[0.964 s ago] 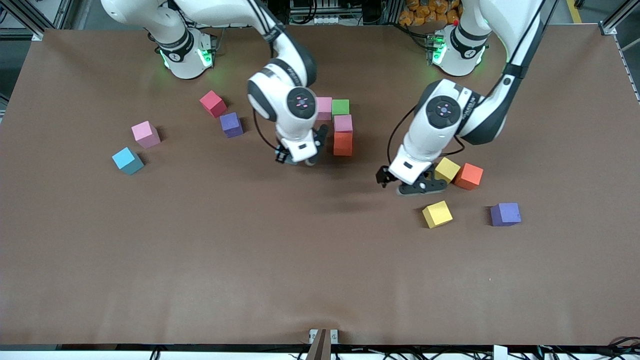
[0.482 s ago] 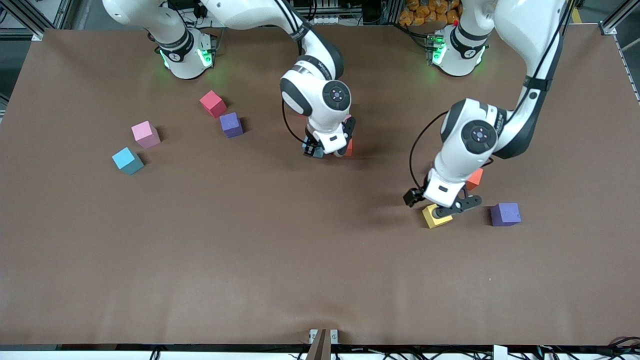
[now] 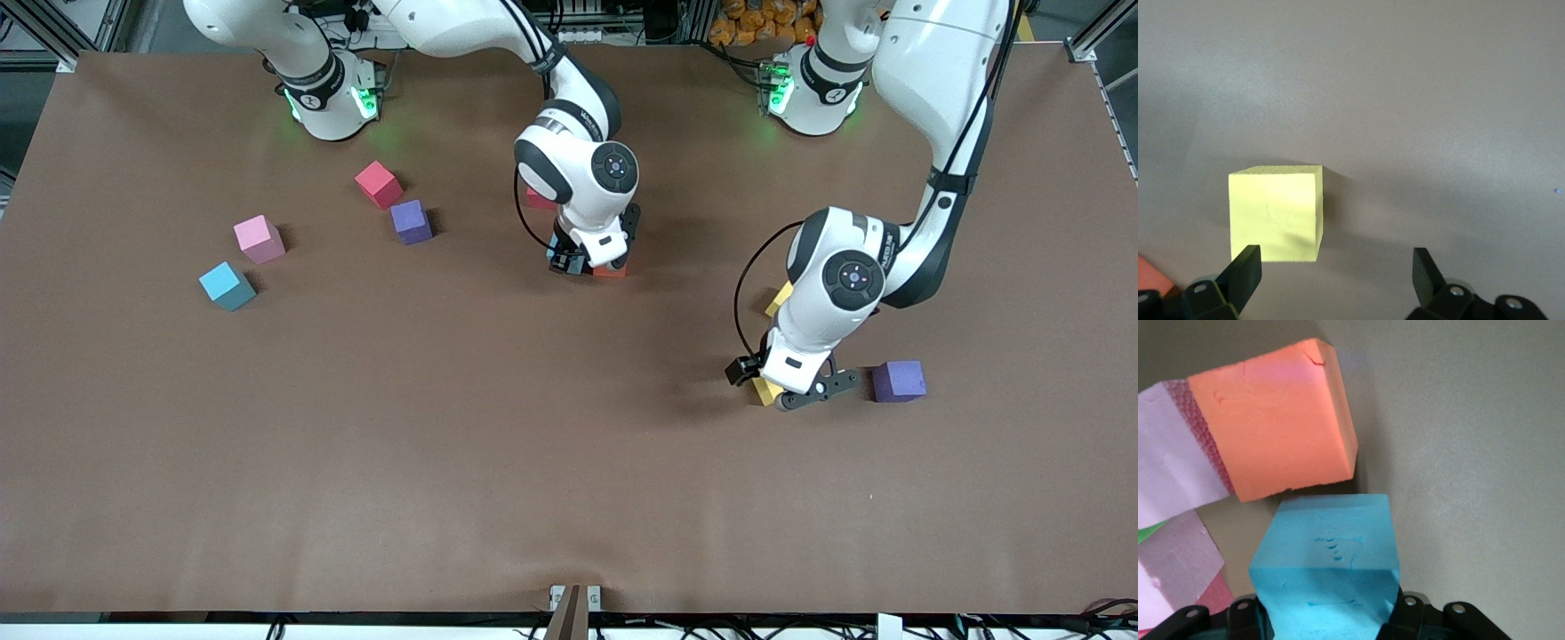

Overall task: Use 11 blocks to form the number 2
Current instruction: 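Grasp the yellow block with the left gripper while the right gripper carries cyan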

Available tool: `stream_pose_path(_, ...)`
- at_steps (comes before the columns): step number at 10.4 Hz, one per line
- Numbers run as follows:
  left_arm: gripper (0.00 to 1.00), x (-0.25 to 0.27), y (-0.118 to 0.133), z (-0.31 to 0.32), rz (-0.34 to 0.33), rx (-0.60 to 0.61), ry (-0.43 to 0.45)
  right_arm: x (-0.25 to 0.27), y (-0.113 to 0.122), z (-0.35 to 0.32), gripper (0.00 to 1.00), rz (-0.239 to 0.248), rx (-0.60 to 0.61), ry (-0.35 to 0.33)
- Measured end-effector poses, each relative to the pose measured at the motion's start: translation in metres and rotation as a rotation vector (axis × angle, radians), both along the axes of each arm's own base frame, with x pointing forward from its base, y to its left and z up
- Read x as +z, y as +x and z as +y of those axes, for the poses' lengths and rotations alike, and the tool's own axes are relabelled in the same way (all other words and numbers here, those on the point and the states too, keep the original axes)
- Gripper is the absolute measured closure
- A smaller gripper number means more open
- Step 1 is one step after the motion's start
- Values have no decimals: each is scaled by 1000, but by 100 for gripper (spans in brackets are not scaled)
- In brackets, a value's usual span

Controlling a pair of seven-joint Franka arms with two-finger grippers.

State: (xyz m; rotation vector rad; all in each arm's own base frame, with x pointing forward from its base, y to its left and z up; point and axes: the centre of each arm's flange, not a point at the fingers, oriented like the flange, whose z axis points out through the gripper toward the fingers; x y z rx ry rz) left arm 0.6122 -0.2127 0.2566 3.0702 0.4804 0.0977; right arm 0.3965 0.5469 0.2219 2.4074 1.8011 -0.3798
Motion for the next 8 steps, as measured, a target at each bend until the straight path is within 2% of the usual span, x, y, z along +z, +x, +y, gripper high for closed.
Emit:
stream_pose_path(3, 0, 1, 10, 15, 48, -41, 35, -8, -4, 5, 41, -4, 10, 3)
stream_pose_path(8, 0, -11, 16, 30, 77, -64, 58, -16, -7, 9, 41, -12, 18, 10)
